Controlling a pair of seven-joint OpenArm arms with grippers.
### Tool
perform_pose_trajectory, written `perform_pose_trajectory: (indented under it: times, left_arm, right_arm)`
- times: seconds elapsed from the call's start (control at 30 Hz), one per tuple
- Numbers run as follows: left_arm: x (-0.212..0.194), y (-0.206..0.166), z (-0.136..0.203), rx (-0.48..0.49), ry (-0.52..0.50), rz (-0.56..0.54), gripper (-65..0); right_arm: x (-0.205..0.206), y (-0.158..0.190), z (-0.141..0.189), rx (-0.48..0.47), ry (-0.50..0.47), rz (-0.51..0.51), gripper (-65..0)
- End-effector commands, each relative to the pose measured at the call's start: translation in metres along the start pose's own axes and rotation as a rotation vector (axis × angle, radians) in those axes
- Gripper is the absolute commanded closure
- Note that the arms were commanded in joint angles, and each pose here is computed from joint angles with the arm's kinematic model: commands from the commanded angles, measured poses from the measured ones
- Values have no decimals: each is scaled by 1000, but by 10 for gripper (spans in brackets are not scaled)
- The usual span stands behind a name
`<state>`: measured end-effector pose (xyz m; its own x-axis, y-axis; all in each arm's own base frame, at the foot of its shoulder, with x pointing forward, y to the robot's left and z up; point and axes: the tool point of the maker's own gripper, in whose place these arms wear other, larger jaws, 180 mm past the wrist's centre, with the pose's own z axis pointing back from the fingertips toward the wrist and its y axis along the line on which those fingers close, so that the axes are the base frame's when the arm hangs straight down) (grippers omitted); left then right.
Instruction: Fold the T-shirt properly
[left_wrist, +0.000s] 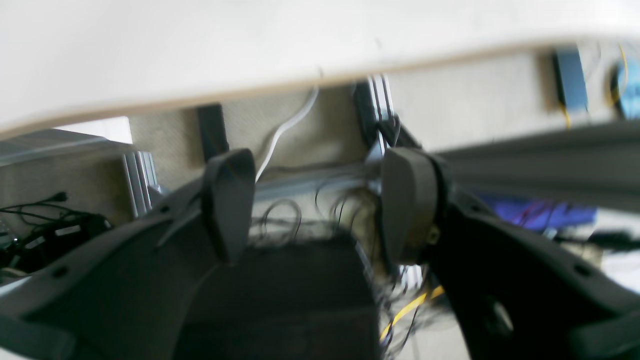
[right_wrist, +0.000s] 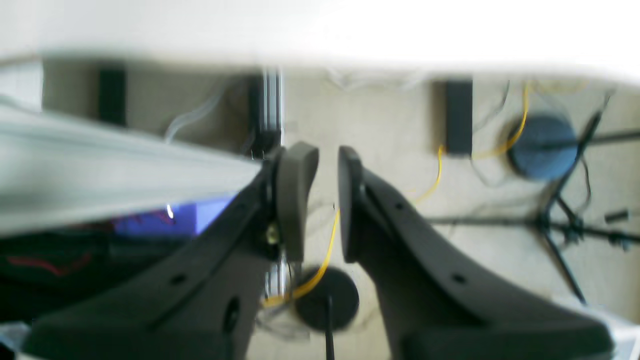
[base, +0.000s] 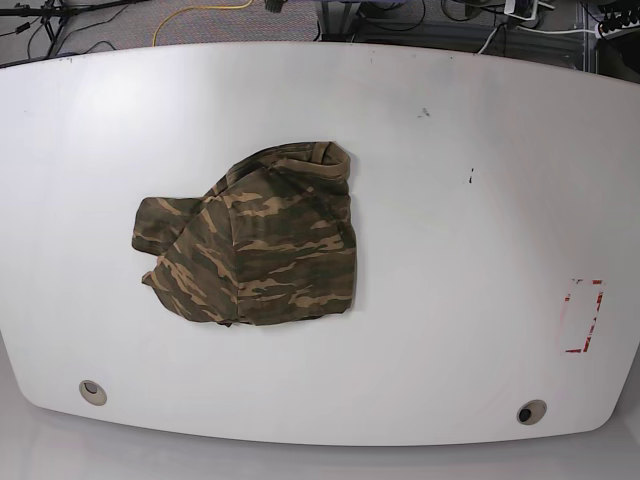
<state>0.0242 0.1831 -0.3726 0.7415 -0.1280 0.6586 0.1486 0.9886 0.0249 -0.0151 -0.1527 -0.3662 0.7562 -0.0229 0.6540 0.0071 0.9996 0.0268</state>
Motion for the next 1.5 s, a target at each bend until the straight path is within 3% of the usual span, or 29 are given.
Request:
perform_pose_trajectory:
  times: [0.0,0.63,0.87,1.07,1.17,1.3,1.47]
  left_arm:
    - [13,4,8,26,-71,16,-367]
    - [70,15,-12,76,-304,32,-367]
    - [97,19,-26,81,-389,23,-369]
    - [118,14,-35,63,-454,24,-372]
    - [130,13,-39,49,-487,12,-372]
    - [143,5,-45,3,-517,-21,-372]
    - [145,-9,-48,-52,-520,-36,-372]
  right_arm:
    - [11,-2,5,-6,-53,-3,-100]
    - [85,-21,-47,-50,-299,29,-108]
    - [113,-21,-75,-50,-334,23,-109]
    - [133,-6,-94,15,-341,21,-117]
    - [141,7,-103,58,-340,29,-173]
    - [149,24,-109,104,-345,33,-311]
    - [158,49,-112,180,-368,46,-423]
